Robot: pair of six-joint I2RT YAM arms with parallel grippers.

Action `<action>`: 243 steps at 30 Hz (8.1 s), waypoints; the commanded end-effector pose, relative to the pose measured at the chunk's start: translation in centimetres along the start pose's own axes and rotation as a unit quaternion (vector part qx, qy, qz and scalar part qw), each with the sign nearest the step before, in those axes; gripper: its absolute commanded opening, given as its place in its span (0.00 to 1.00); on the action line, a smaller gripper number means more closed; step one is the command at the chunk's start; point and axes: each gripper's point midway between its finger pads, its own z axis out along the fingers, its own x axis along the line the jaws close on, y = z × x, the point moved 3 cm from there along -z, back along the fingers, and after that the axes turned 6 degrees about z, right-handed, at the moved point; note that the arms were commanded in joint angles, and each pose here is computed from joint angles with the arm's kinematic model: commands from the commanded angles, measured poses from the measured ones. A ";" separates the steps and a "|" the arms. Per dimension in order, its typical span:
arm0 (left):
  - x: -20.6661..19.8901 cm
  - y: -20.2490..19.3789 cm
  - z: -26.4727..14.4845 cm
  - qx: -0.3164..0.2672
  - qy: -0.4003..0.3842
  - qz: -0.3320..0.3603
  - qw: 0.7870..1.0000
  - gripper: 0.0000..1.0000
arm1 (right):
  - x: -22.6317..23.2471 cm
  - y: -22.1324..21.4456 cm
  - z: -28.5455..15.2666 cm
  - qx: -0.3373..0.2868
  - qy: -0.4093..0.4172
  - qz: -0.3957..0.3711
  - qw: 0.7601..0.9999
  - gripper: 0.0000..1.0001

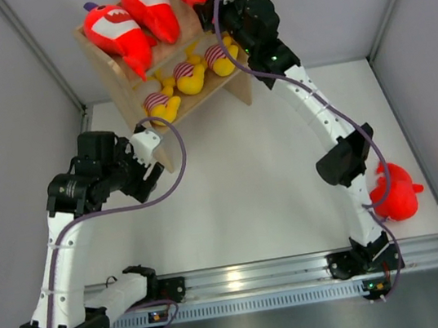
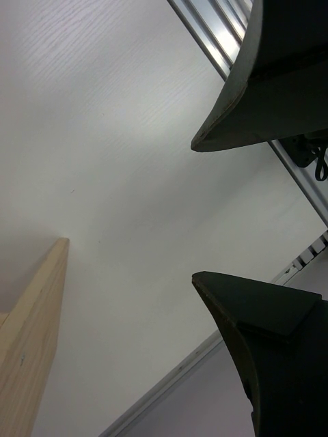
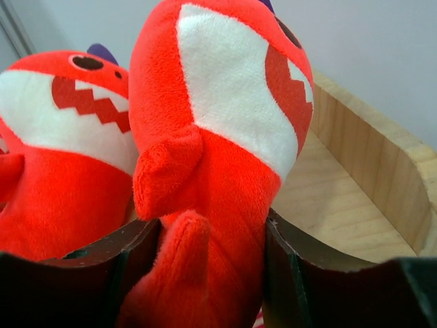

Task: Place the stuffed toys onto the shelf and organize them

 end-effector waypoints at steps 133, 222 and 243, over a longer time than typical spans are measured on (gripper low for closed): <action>-3.5 1.8 -0.4 -0.083 -0.059 0.043 0.994 0.79 | -25.5 -21.2 -57.7 0.198 -0.799 0.306 0.479 0.51; 0.7 24.0 -14.5 -0.434 -0.102 -0.027 0.895 0.00 | 14.5 6.1 -30.5 0.072 0.287 0.029 0.955 0.99; 3.6 27.0 -16.9 -0.491 -0.024 -0.016 0.870 0.00 | 21.4 10.6 -24.4 0.008 0.369 0.334 0.867 1.00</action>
